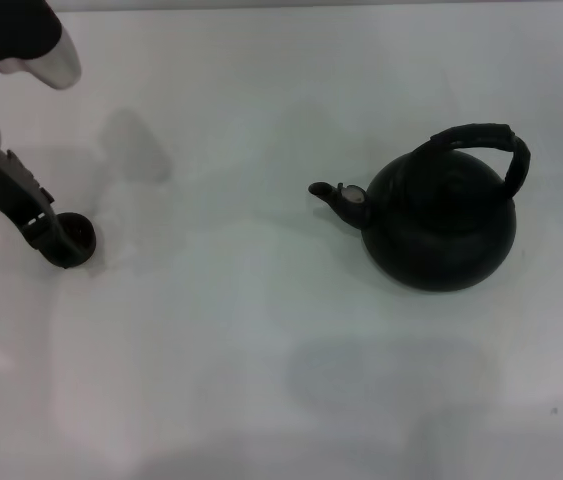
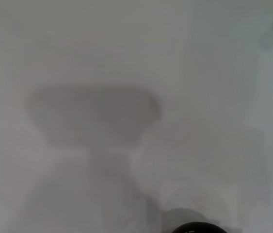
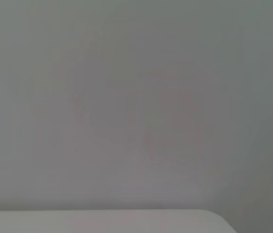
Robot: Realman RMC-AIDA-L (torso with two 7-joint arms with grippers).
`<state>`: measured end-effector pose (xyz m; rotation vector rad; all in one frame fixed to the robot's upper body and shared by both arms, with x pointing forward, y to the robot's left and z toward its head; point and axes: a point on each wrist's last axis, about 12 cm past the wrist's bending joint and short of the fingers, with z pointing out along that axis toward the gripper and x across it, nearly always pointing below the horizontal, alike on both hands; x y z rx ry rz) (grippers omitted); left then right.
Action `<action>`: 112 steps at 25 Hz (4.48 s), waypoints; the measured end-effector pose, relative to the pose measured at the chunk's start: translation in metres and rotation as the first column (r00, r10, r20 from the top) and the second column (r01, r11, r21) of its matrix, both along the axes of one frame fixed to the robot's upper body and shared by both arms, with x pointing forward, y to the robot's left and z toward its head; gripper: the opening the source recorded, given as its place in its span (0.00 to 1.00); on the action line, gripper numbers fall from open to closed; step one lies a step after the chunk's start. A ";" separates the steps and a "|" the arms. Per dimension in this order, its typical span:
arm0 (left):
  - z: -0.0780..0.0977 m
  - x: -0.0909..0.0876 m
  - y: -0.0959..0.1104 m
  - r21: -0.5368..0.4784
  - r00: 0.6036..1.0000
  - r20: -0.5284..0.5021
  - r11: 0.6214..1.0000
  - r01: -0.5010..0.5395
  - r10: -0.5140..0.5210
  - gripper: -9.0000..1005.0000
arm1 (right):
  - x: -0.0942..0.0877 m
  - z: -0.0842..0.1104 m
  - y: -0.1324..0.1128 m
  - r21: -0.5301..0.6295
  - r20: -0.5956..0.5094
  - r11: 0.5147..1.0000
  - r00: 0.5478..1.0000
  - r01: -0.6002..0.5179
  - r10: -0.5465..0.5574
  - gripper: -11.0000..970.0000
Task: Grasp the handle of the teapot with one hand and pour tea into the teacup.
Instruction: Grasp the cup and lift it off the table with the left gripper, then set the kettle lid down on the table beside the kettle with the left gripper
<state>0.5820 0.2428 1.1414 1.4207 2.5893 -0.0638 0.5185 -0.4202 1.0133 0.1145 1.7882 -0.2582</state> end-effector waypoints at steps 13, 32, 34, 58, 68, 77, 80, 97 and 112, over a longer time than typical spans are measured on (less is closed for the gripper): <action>-0.011 0.002 -0.001 0.005 1.000 -0.007 1.000 0.001 -0.001 0.77 | 0.002 0.000 0.002 0.002 0.000 1.000 1.000 -0.006 0.006 0.87; -0.021 0.006 -0.001 0.007 1.000 0.016 1.000 0.002 -0.002 0.73 | 0.004 0.001 0.003 0.004 0.005 1.000 1.000 -0.007 0.007 0.87; -0.021 0.007 -0.001 0.009 1.000 0.020 1.000 0.006 -0.006 0.73 | 0.004 0.001 0.003 0.004 0.005 1.000 1.000 -0.007 0.007 0.87; -0.009 0.008 -0.009 -0.075 0.991 0.133 0.997 0.010 0.000 0.70 | 0.002 0.000 0.001 0.003 -0.005 1.000 1.000 -0.001 0.001 0.87; -0.005 0.010 -0.013 -0.376 0.936 0.345 0.924 0.063 0.077 0.70 | 0.004 0.002 0.001 -0.005 0.000 1.000 1.000 -0.007 0.007 0.87; -0.024 -0.012 -0.002 -0.624 0.915 0.383 0.767 0.152 0.130 0.70 | 0.003 0.001 -0.001 -0.011 -0.010 1.000 1.000 -0.006 0.006 0.87; -0.034 -0.017 0.002 -0.681 0.911 0.380 0.715 0.158 0.160 0.70 | 0.003 0.001 -0.002 -0.017 -0.014 1.000 1.000 -0.009 0.009 0.87; -0.090 -0.032 0.002 -0.693 0.902 0.405 0.693 0.198 0.147 0.70 | 0.002 -0.001 -0.009 -0.074 -0.082 0.997 0.997 0.007 -0.013 0.87; -0.104 -0.029 -0.012 -0.690 0.888 0.437 0.686 0.232 0.139 0.70 | 0.003 -0.003 -0.011 -0.076 -0.108 0.997 0.994 0.016 -0.024 0.87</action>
